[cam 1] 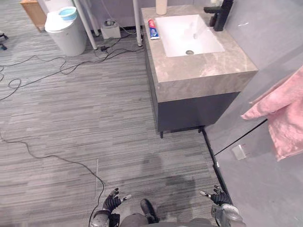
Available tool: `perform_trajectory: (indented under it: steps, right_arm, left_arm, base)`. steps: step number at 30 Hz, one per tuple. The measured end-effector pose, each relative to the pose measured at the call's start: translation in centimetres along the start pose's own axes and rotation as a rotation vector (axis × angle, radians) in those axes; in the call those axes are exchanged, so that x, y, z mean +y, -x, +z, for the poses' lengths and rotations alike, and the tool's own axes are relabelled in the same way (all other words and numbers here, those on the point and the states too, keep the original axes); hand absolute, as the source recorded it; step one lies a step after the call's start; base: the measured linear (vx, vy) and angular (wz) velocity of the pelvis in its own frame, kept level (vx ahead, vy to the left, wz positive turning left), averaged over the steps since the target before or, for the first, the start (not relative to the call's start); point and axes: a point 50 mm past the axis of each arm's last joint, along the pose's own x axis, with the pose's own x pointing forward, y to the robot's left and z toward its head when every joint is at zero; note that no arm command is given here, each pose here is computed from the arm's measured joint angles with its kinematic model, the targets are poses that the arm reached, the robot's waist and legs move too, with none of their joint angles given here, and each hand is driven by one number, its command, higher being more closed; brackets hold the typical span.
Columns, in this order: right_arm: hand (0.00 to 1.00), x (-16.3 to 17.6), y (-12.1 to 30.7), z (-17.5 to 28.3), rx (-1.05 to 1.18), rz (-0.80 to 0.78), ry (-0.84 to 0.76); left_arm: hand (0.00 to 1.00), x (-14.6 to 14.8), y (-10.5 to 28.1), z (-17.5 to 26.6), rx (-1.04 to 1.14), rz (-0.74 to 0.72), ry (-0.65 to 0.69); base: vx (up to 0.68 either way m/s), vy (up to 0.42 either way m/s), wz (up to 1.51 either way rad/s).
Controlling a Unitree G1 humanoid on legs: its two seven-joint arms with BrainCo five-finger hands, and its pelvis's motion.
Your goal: Organize washtable
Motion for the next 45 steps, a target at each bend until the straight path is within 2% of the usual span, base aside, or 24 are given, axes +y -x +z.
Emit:
perform_trajectory:
  steps: [3, 10, 15, 23, 30, 34, 40, 45]
  right_arm:
    - [0.00, 0.4, 0.5, -1.5, 0.037, 0.031, 0.022]
    - [0.00, 0.4, 0.8, -1.6, 0.021, 0.037, -0.011]
    - [0.00, -0.2, 1.7, -4.0, 0.091, 0.020, -0.021]
    - [0.00, -1.2, 1.6, -3.8, 0.085, -0.024, -0.085]
    - [0.00, -2.3, 1.3, -2.9, 0.063, -0.059, -0.092]
    - [0.00, -0.5, 1.4, -3.6, 0.083, -0.018, -0.111]
    - [0.00, 0.3, 1.3, -3.3, 0.074, 0.015, -0.080]
    - [0.00, 0.5, 0.9, -1.5, -0.001, 0.036, -0.040]
  left_arm:
    - [0.00, 0.3, -0.3, 0.6, -0.014, 0.007, -0.003]
    - [0.00, -0.3, -0.7, 1.2, -0.022, -0.001, 0.005]
    - [0.00, 0.2, -0.4, 0.7, -0.012, 0.032, 0.035]
    - [0.00, -1.6, -0.4, 0.6, -0.013, 0.016, 0.115]
    - [0.00, -1.6, -0.4, 0.9, -0.028, 0.020, 0.124]
    - [0.00, -0.3, -0.7, 1.6, -0.047, 0.046, 0.103]
    - [0.00, 0.1, -0.5, 1.2, -0.034, 0.047, 0.077]
    - [0.00, 0.7, -1.2, 3.3, -0.088, 0.043, 0.031]
  base:
    - [0.08, -0.022, 1.06]
    - [0.14, -0.030, 0.81]
    - [0.33, -0.204, 0.76]
    - [0.38, -0.113, 0.12]
    - [0.24, 0.227, -0.14]
    - [0.26, 0.329, -0.16]
    - [0.32, 0.275, -0.32]
    - [0.41, 0.094, 0.06]
